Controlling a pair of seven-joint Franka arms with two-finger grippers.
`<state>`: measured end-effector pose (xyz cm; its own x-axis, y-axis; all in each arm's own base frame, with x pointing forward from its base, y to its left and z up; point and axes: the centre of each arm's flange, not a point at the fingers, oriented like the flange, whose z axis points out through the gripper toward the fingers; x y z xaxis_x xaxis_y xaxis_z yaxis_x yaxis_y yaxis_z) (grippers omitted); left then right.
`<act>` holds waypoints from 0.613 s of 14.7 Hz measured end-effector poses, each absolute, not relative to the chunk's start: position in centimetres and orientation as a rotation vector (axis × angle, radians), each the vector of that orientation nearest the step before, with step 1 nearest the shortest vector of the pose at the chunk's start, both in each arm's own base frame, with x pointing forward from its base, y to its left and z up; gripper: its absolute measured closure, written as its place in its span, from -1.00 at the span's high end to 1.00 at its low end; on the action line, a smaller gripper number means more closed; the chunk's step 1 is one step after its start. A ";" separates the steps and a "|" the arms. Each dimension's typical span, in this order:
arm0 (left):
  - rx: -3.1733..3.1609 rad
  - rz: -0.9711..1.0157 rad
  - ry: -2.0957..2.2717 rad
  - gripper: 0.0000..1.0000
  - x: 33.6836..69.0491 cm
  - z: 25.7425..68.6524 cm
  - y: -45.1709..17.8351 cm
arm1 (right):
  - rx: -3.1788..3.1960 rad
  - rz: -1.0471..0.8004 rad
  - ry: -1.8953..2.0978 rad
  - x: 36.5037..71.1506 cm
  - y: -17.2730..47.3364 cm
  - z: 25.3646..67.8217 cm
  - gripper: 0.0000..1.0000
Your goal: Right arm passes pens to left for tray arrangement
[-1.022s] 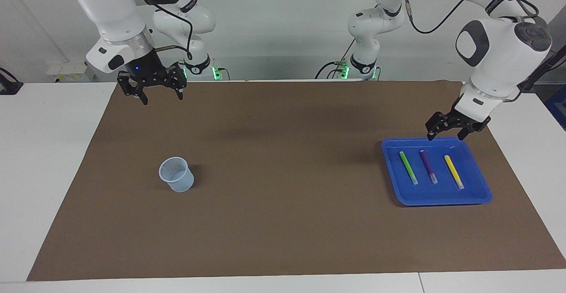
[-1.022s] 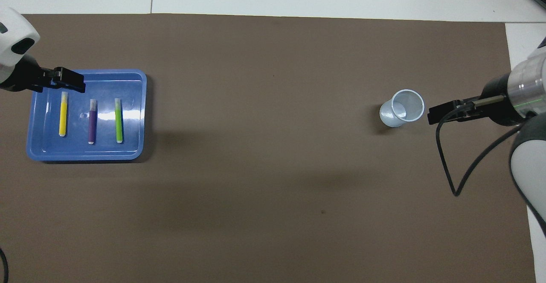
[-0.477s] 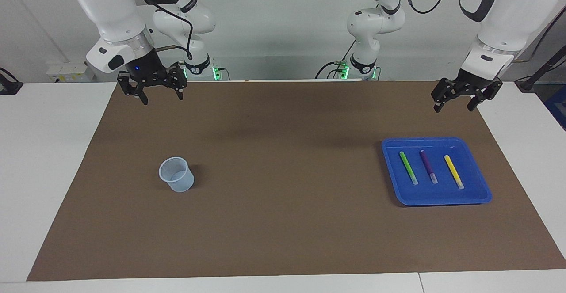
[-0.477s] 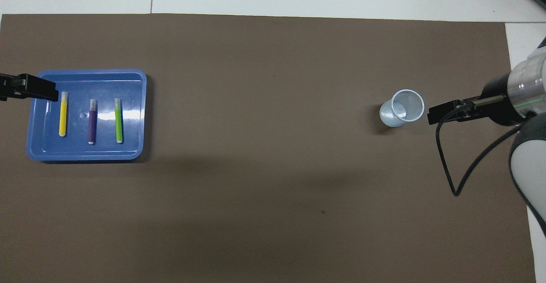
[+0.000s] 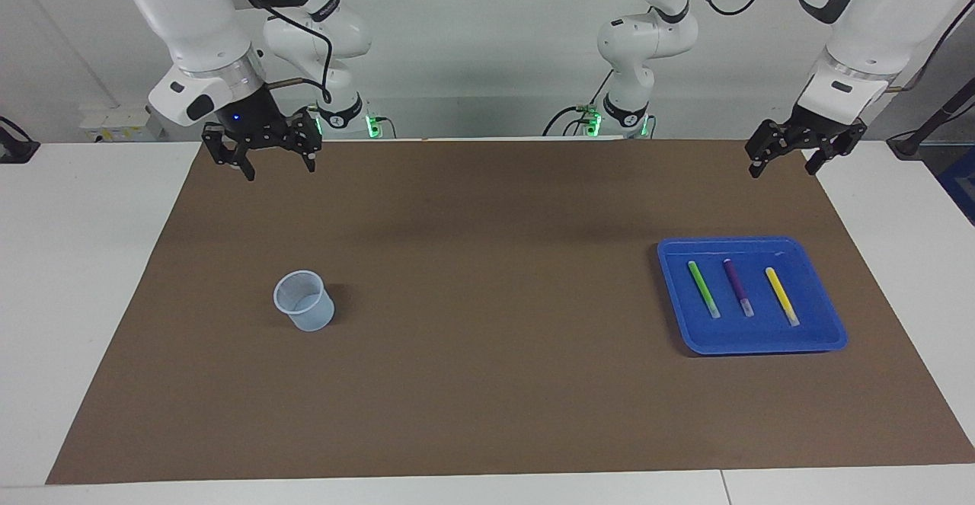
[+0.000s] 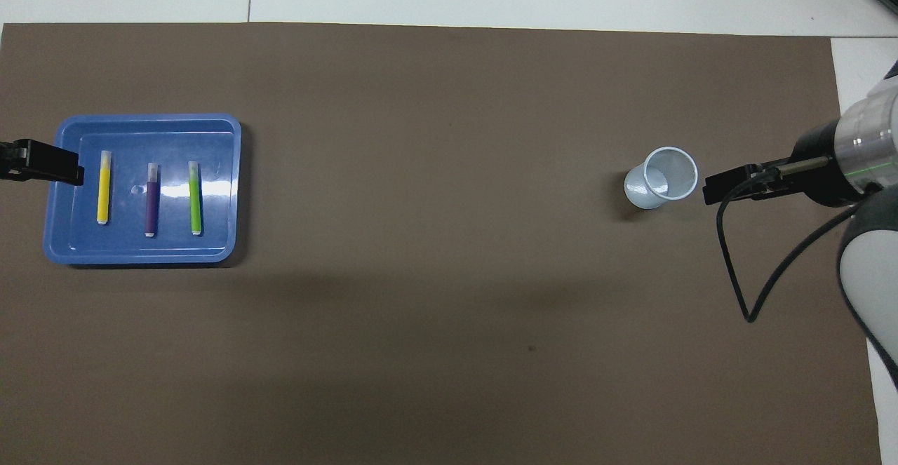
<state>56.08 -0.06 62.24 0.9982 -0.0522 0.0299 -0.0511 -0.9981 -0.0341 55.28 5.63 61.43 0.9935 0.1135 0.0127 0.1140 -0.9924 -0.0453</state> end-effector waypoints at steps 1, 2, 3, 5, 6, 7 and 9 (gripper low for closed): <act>-3.107 -0.049 0.080 1.00 56.1 62.3 -0.1 | -3.091 -0.016 -0.177 55.3 5.6 61.4 1.00; -3.106 -0.052 0.080 1.00 56.0 62.4 -0.1 | -3.091 -0.016 -0.177 55.3 5.6 61.4 1.00; -3.106 -0.054 0.081 1.00 56.0 62.4 -0.1 | -3.091 -0.016 -0.177 55.3 5.6 61.4 1.00; -3.106 -0.056 0.092 1.00 55.9 62.6 -0.5 | -3.091 -0.016 -0.177 55.3 5.6 61.4 1.00; -3.106 -0.055 0.098 1.00 55.9 62.5 -0.7 | -3.091 -0.016 -0.177 55.3 5.6 61.4 1.00; -3.106 -0.054 0.102 1.00 55.9 62.5 -0.9 | -3.091 -0.016 -0.177 55.3 5.6 61.4 1.00; -3.106 -0.053 0.103 1.00 55.9 62.5 -0.9 | -3.091 -0.016 -0.177 55.3 5.6 61.4 1.00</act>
